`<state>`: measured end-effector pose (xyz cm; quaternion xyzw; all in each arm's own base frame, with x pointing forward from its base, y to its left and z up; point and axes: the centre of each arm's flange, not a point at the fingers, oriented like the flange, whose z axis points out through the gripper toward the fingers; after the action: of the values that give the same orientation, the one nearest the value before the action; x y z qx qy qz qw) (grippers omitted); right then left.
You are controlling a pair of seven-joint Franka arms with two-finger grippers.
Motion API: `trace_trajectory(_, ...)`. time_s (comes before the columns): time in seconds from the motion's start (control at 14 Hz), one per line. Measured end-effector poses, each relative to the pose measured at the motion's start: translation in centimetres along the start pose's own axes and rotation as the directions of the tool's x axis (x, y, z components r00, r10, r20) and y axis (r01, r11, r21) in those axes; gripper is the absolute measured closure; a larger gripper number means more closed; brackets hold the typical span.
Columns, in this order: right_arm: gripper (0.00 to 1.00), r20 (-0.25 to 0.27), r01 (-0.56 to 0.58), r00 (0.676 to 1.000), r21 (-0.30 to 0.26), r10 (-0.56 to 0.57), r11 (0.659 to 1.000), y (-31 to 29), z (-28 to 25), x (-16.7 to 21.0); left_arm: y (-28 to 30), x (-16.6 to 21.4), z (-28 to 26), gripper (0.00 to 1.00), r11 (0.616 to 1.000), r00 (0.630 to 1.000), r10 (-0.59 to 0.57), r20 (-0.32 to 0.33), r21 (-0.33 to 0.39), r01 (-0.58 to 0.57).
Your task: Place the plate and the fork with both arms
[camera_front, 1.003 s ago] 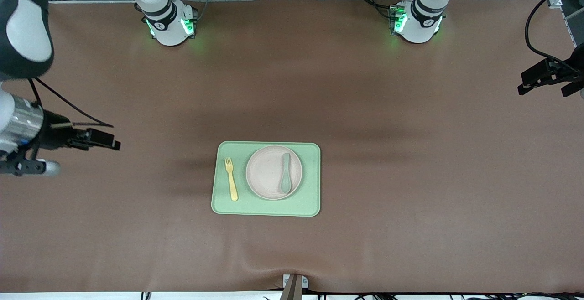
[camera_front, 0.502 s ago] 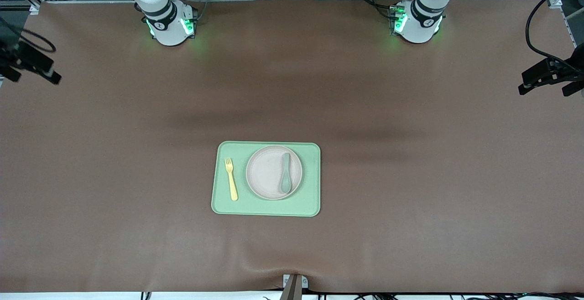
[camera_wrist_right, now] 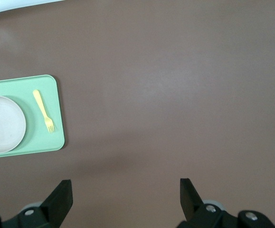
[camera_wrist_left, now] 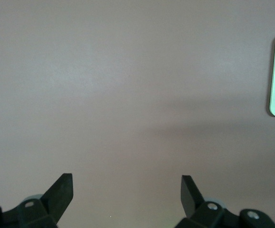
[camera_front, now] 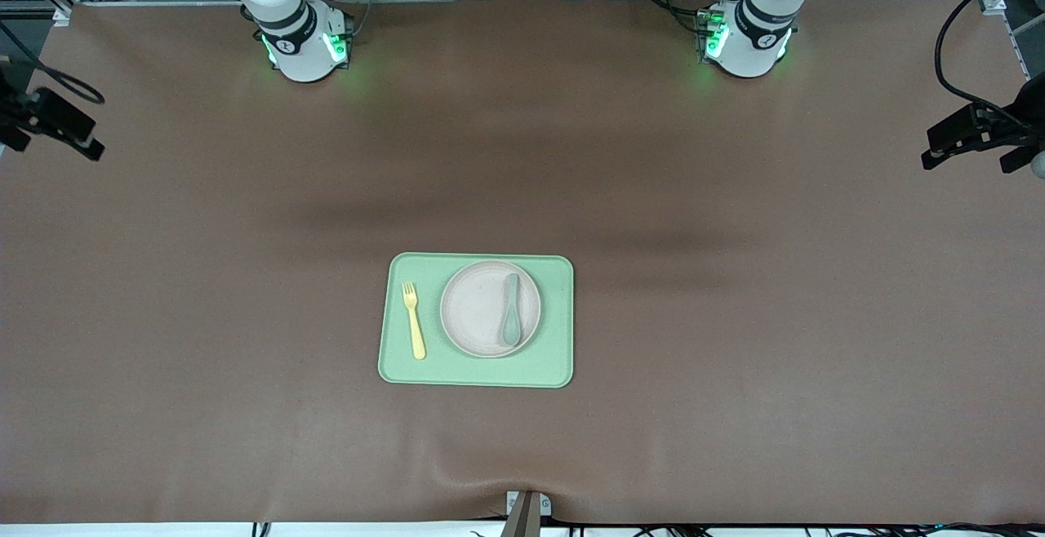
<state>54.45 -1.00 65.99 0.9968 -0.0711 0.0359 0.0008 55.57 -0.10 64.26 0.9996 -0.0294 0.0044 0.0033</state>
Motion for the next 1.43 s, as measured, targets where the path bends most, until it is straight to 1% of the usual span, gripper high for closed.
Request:
trace_trajectory(0.21, 0.0, -0.004, 0.02, 1.0, -0.001, -0.02, 1.0, -0.6, 0.6, 1.2, 0.6, 0.0, 0.0, 0.0, 1.0, 1.0, 0.011, 0.003, 0.0, -0.011)
trace_trajectory(0.36, 0.0, -0.009, 0.043, 0.999, -0.001, -0.043, 0.999, -0.6, 0.1, 1.2, 2.0, 0.0, 0.1, 0.0, 0.999, 0.999, 0.034, 0.01, -0.001, -0.034)
trace_trajectory(0.57, 0.0, -0.012, 0.082, 0.997, -0.003, -0.082, 0.997, 0.1, -0.3, 1.2, 2.8, -0.2, 0.0, 0.0, 0.999, 0.999, 0.034, 0.017, -0.001, -0.034)
trace_trajectory(0.93, 0.0, -0.012, 0.095, 0.995, -0.003, -0.095, 0.995, 0.0, -0.3, 1.2, 0.5, -0.6, -0.5, 0.0, 1.0, 1.0, -0.01, 0.011, 0.001, 0.01)
trace_trajectory(1.43, 0.0, -0.012, 0.099, 0.995, -0.002, -0.099, 0.995, -0.2, -0.3, 1.2, 0.0, -0.8, -0.4, 0.0, 1.0, 1.0, -0.018, 0.025, 0.001, 0.018)
